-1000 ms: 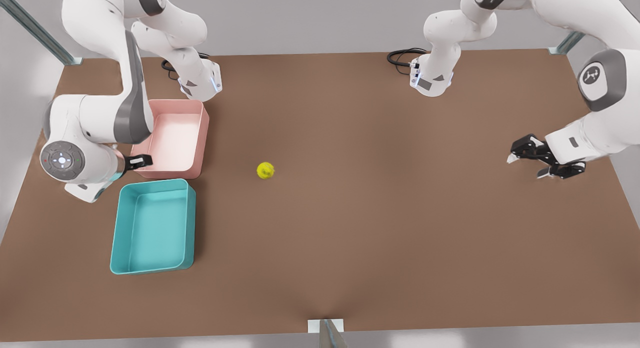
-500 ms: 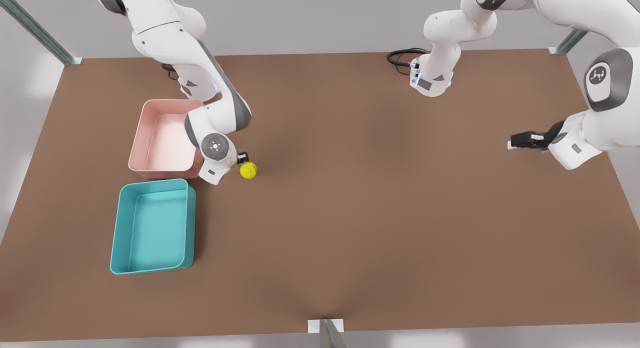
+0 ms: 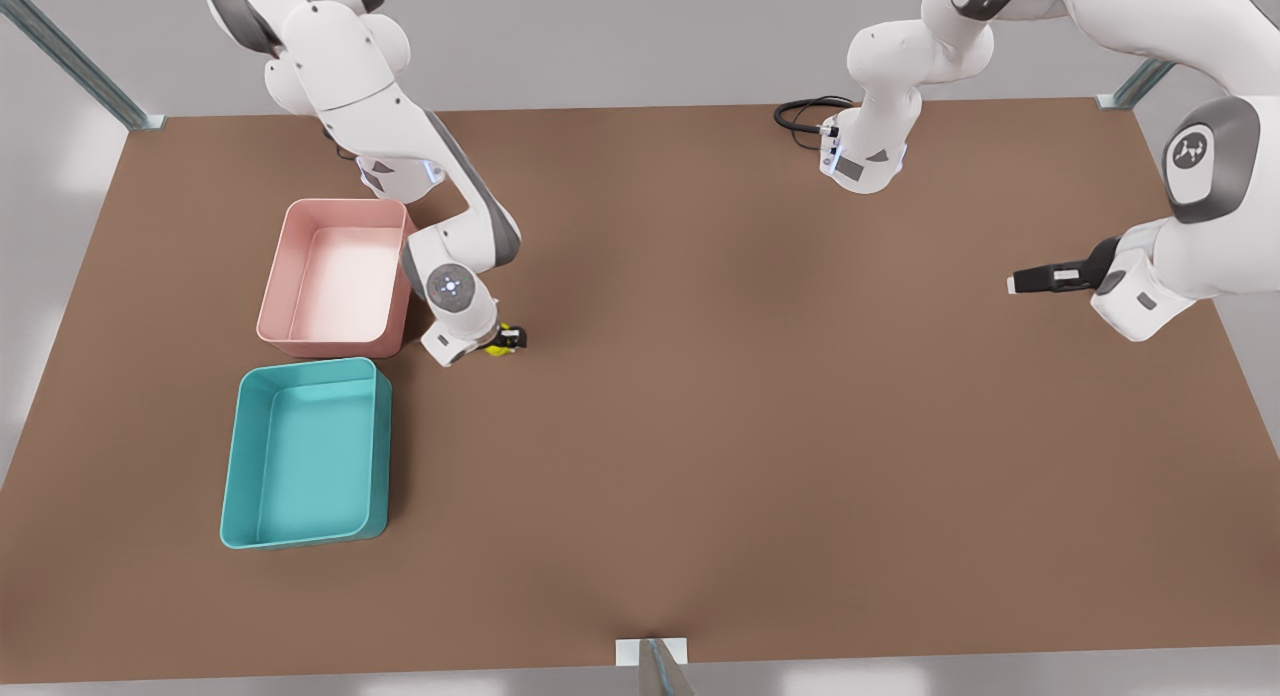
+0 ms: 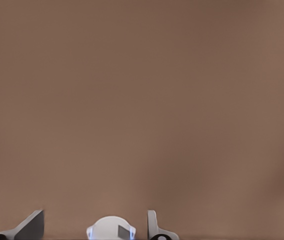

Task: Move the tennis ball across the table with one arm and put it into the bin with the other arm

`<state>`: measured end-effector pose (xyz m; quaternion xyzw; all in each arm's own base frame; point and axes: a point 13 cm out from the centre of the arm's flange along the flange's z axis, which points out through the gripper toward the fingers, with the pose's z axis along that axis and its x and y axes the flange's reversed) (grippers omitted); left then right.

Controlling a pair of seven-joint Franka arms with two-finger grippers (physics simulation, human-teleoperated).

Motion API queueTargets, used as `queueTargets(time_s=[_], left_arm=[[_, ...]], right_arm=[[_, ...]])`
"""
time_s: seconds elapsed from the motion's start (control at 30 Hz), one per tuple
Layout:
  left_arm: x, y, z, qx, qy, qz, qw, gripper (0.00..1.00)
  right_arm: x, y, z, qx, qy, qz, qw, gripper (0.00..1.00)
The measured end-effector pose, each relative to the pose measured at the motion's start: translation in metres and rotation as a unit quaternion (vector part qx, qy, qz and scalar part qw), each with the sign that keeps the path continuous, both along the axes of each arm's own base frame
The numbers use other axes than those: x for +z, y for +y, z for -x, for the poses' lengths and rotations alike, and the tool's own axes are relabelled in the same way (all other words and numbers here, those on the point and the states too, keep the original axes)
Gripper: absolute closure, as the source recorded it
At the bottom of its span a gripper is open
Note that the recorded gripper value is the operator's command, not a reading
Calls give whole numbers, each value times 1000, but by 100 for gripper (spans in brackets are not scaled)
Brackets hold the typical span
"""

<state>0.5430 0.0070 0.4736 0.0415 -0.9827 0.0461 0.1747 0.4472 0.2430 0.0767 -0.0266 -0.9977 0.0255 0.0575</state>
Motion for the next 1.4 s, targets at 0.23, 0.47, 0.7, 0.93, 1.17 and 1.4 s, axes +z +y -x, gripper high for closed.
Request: queueTargets(time_s=[0.23, 0.47, 0.7, 0.93, 1.17, 1.4], left_arm=[[-1, -1, 1, 17, 6, -7, 1000, 0], [-1, -3, 1, 29, 8, -12, 999, 0], [2, -7, 1, 34, 6, -15, 999, 0], [4, -4, 2, 42, 6, -17, 999, 0], [2, -4, 2, 47, 8, -19, 999, 0], [2, -3, 2, 50, 9, -20, 998, 0]], right_arm=[[-10, -1, 5, -35, -6, 3, 999, 0], [-29, 1, 13, -53, -1, 11, 999, 0], [-32, 14, 26, -56, 1, 9, 998, 0], [-34, 10, 24, -72, 0, 10, 997, 13], [-35, 10, 20, -79, 1, 9, 997, 23], [-5, 14, 5, -88, -14, -7, 996, 25]])
